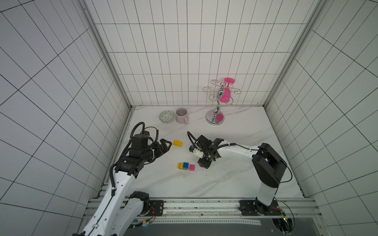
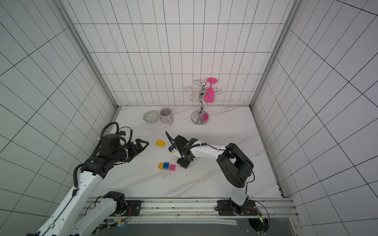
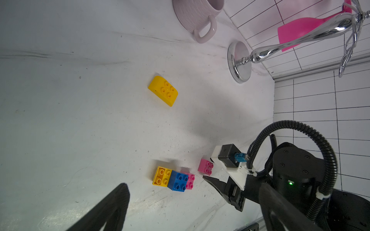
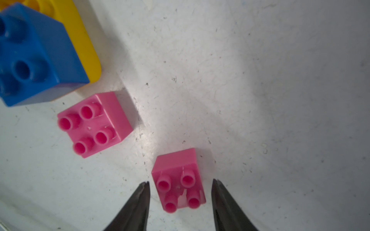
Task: Assemble the letter s with lego
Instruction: Pick up the lego brick from the center of the board, then assemble the lego brick with the lego brick.
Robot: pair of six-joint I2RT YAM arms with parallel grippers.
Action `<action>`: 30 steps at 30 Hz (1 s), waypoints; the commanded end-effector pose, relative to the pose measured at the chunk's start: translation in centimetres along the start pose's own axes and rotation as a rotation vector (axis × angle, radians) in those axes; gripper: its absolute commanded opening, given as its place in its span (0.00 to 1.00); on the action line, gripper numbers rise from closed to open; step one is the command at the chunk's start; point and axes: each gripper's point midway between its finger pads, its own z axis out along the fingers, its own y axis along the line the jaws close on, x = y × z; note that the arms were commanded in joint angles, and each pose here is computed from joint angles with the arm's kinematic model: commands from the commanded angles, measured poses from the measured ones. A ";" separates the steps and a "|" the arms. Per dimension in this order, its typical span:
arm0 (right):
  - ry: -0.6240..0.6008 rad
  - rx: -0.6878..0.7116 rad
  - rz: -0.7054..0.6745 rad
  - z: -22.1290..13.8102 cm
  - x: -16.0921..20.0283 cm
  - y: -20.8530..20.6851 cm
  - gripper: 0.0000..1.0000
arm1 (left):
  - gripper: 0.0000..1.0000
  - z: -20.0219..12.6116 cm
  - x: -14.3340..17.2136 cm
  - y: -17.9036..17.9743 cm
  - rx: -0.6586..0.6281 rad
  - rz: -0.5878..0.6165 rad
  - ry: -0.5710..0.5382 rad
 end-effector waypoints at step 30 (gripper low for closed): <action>-0.126 -0.257 0.036 -3.8 -2.0 11.2 0.25 | 0.98 -1.2 0.7 0.9 -0.021 -0.012 -0.011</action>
